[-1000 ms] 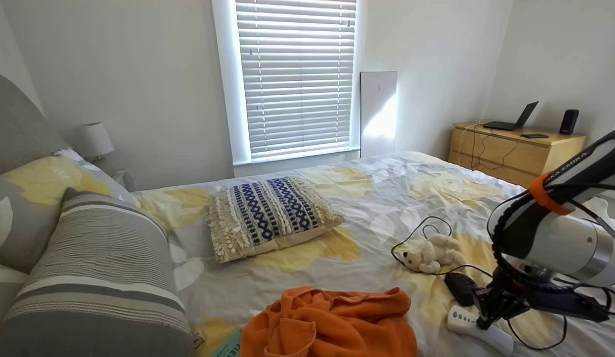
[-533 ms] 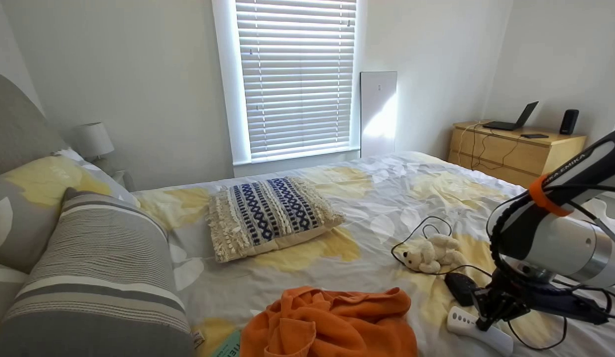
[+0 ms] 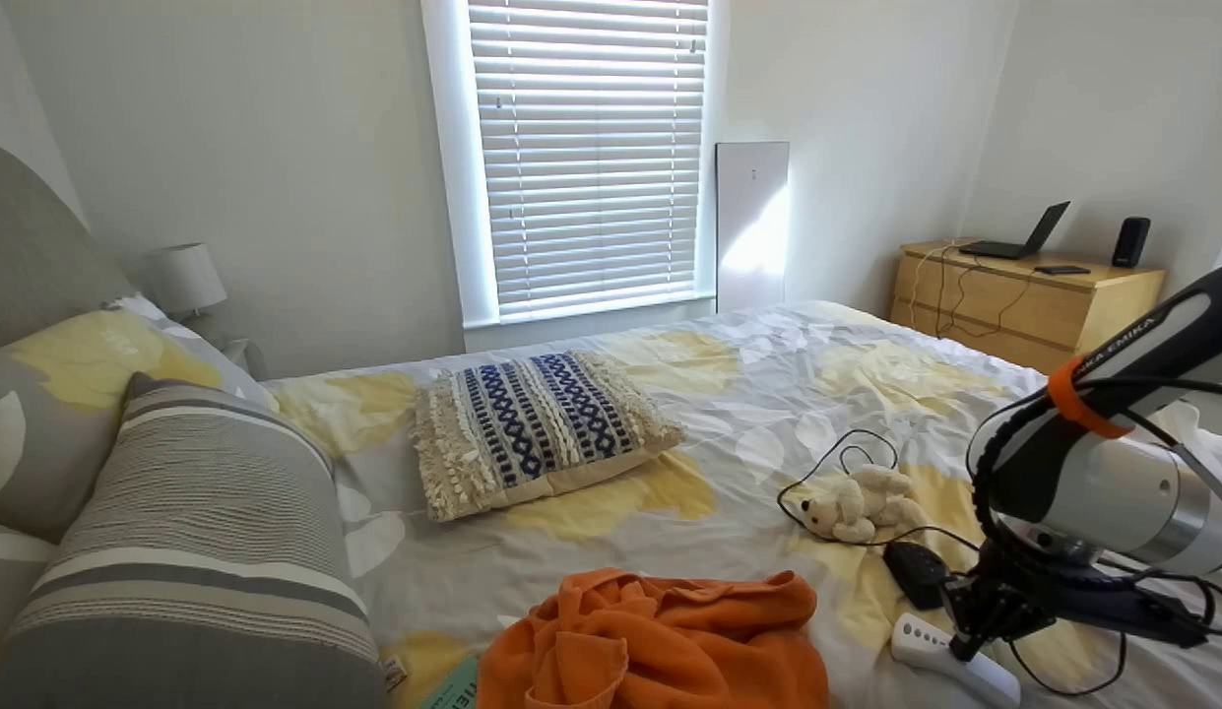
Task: Flip the switch
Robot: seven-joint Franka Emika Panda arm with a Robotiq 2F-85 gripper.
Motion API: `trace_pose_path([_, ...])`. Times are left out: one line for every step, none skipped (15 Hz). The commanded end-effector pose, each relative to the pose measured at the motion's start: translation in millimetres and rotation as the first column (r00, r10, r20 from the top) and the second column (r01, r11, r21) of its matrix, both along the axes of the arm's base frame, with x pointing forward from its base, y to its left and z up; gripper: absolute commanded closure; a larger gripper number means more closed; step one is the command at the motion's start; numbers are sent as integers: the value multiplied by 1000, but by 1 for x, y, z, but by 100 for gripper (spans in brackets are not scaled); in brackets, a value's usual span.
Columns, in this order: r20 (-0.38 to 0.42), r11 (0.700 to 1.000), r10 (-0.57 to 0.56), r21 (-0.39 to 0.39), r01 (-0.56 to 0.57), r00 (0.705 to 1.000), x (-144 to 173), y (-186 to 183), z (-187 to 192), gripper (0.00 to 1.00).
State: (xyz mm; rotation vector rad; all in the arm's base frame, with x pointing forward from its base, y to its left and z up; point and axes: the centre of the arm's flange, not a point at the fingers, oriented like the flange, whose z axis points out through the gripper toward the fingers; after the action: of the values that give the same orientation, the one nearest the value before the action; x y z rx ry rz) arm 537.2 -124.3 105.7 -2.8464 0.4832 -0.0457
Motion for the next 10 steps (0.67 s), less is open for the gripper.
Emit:
trace_pose_path([-14,1000,6,8,-6,1000,-3,1,-12,100])
trace_pose_path([-7,1000,13,10,-13,1000,-2,4,-4,100])
trace_pose_path([-7,1000,13,15,-13,1000,-2,7,2,100])
trace_pose_path([-8,1000,17,14,-17,1000,-2,9,11,100])
trace_pose_path([-13,1000,20,17,-19,1000,-3,12,20,100])
trace_pose_path([-16,1000,22,22,-21,1000,-4,14,27,100])
trace_pose_path([-20,999,23,22,-23,1000,-4,16,33,100])
trace_pose_path([-31,999,23,27,-22,999,-5,18,37,100])
trace_pose_path([-41,999,24,30,-23,999,-6,20,41,100])
trace_pose_path([-52,999,22,33,-21,998,-7,22,43,100])
